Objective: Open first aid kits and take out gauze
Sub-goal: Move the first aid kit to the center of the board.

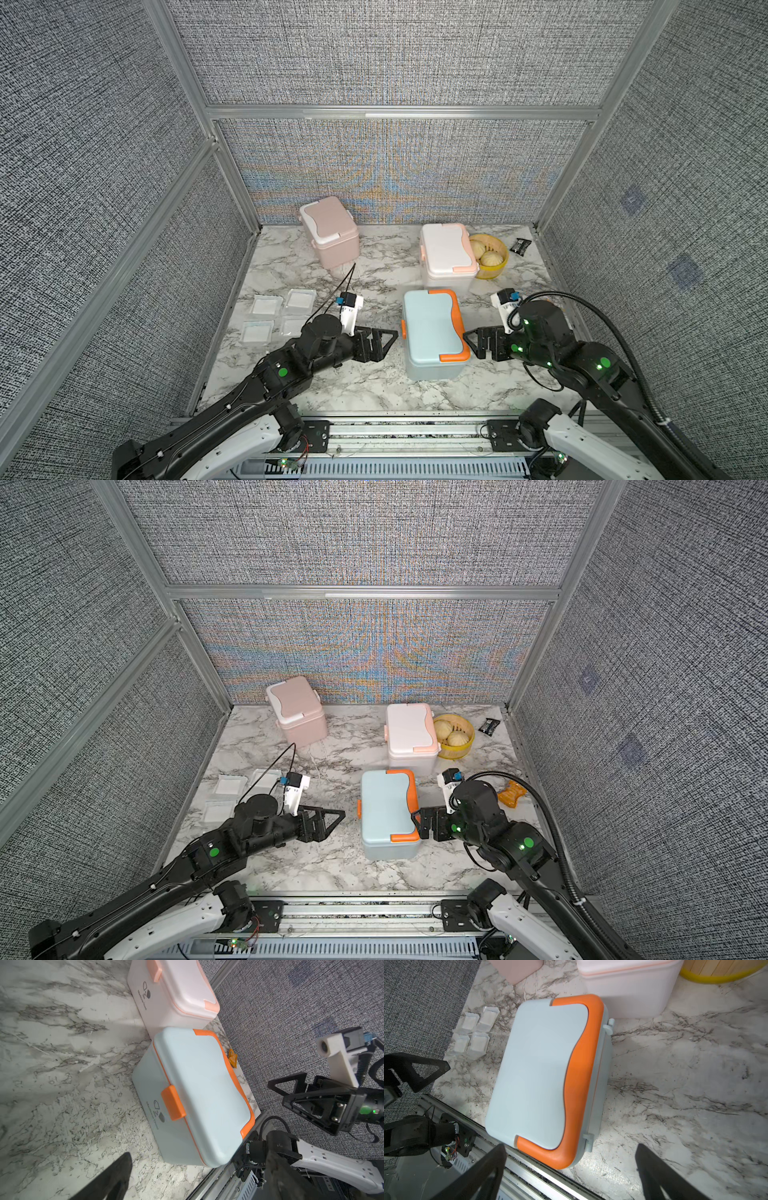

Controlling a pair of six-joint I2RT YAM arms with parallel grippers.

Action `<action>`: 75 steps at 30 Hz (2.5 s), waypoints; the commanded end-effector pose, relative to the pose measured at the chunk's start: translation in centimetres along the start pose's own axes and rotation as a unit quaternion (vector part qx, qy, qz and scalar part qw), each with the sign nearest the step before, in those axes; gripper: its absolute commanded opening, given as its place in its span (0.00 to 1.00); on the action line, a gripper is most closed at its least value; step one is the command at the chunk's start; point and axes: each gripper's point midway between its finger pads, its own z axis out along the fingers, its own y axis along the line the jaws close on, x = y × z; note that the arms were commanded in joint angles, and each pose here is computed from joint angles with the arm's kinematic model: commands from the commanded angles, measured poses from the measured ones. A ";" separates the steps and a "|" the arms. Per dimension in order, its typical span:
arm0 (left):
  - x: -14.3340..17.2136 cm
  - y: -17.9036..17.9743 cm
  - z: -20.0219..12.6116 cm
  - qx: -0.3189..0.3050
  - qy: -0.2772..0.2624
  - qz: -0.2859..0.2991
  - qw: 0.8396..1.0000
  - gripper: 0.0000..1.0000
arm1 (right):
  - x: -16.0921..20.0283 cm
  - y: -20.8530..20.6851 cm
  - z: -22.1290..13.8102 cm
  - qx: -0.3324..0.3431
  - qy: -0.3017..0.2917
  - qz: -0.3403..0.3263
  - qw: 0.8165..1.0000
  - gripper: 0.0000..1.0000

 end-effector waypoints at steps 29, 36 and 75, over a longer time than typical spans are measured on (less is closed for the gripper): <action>-2.6 6.2 3.7 -0.054 -0.060 -0.060 0.995 1.00 | -4.4 10.2 15.3 -0.052 0.119 -0.052 0.990 0.76; -7.0 6.7 7.3 -0.046 -0.074 -0.069 0.994 1.00 | -8.1 10.3 18.2 -0.034 0.107 -0.044 0.993 0.75; -9.3 10.3 4.1 -0.092 -0.098 -0.083 0.987 1.00 | -1.1 15.6 15.7 -0.042 0.119 -0.127 0.984 0.88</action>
